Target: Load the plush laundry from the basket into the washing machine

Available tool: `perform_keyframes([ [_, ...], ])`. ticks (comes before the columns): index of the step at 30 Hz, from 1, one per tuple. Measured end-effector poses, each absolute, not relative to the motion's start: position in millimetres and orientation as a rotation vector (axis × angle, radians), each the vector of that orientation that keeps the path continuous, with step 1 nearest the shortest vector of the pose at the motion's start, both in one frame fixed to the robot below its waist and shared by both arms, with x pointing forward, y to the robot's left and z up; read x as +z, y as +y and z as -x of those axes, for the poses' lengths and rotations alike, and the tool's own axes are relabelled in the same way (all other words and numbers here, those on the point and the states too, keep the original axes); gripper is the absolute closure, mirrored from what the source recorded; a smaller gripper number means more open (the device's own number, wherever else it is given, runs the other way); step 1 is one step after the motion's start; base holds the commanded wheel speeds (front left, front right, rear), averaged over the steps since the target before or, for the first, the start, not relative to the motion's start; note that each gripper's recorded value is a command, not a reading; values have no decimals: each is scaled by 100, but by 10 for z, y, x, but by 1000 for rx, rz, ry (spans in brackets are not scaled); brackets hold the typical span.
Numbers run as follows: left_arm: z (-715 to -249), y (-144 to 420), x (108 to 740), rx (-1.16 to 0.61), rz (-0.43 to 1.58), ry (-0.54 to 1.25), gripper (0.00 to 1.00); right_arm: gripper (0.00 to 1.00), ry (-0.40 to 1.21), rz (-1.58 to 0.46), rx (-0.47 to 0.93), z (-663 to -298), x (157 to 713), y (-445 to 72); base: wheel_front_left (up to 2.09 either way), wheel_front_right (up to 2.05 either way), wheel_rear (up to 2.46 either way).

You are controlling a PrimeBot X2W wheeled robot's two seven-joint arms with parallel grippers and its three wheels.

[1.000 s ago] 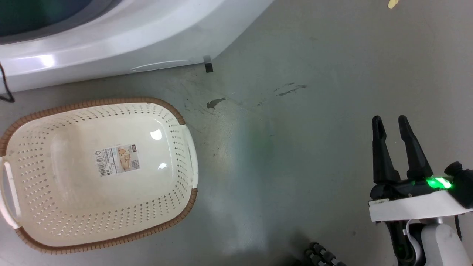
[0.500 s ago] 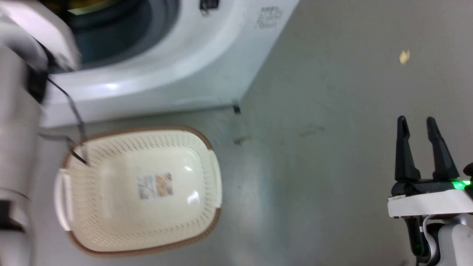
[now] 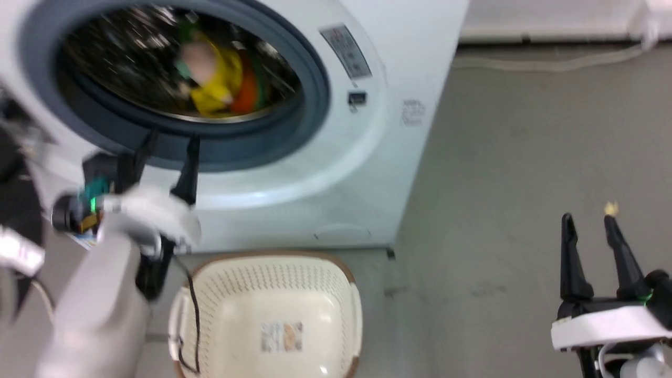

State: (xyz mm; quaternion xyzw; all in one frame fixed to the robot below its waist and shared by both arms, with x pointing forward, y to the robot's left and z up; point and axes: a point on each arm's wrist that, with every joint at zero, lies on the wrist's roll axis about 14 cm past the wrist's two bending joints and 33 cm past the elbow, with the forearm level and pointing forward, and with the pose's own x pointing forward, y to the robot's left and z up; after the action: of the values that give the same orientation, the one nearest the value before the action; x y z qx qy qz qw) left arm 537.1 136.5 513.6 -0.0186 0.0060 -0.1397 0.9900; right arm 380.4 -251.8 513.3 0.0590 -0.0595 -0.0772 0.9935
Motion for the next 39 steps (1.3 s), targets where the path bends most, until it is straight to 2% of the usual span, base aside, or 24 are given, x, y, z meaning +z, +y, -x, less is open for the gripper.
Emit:
perform_keyframes([
  [6, -4652, 1713, 5336, -150, 99, -85, 0, 0, -161, -135, -101, -3670, 5279, -2340, 0, 0, 0],
  [10, -4148, 1767, 5146, -99, 183, -50, 0, 0, -161, -145, -54, -3604, 5288, -2179, 0, 0, 0],
  [14, -3845, 1778, 5130, -70, 186, -58, 0, 0, -147, -147, -22, -3562, 5246, -2068, 0, 0, 0],
  [21, -3603, 1660, 5006, -84, 138, -30, 0, 0, -119, -136, 22, -3528, 5165, -1918, 0, 0, 0],
  [31, -3551, 1696, 5024, -78, 67, -44, 0, 0, -99, -138, 33, -3503, 5102, -1876, 0, 0, 0],
  [32, -3552, 1700, 5025, -78, 63, -45, 100, 100, -99, -138, 34, -3506, 5104, -1875, 0, 0, 0],
  [39, -3553, 1707, 5020, -75, 62, -42, 100, 100, -99, -138, 34, -3509, 5106, -1875, 0, 0, 0],
])
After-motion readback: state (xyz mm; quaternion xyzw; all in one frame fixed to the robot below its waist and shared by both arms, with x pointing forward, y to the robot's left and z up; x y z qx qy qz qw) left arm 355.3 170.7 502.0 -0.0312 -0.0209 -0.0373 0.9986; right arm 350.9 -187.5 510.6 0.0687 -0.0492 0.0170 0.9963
